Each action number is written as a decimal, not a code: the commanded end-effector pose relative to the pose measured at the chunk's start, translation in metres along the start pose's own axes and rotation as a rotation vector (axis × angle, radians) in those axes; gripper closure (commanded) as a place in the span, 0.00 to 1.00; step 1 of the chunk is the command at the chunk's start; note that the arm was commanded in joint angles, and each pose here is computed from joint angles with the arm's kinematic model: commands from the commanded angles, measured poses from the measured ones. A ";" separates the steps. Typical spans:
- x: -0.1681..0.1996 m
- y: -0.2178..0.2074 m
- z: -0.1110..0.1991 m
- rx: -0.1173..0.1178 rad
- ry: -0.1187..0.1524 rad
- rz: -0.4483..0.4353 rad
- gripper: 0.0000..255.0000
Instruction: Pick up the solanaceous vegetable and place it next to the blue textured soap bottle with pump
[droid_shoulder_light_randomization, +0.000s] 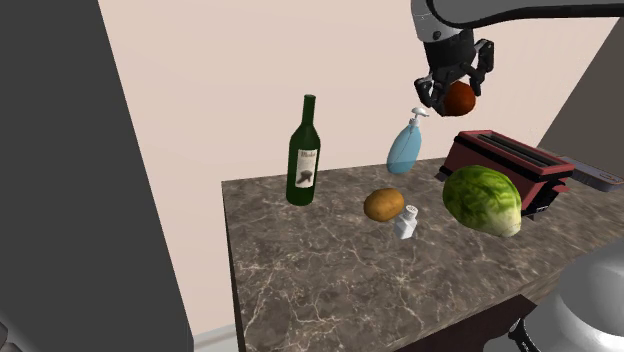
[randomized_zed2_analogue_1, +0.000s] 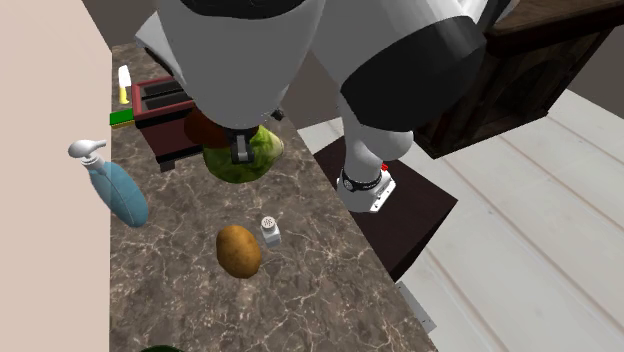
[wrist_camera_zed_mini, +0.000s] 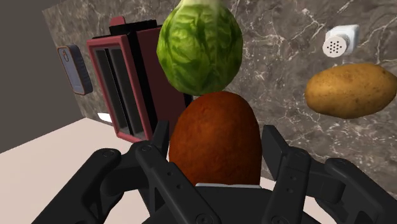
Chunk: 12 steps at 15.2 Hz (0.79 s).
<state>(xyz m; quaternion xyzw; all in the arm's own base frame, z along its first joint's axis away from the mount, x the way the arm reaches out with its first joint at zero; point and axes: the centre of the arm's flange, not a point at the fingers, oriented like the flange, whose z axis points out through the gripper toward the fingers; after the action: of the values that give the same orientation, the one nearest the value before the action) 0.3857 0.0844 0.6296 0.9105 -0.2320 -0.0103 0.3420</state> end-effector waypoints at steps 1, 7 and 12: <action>0.026 -0.005 0.001 0.000 0.001 0.000 1.00; 0.104 -0.015 0.007 0.000 0.001 0.000 1.00; 0.169 -0.025 0.011 0.000 0.001 0.000 1.00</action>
<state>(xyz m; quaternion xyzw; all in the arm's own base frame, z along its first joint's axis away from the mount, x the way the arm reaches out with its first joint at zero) 0.5302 0.0269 0.6294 0.9108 -0.2311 -0.0102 0.3420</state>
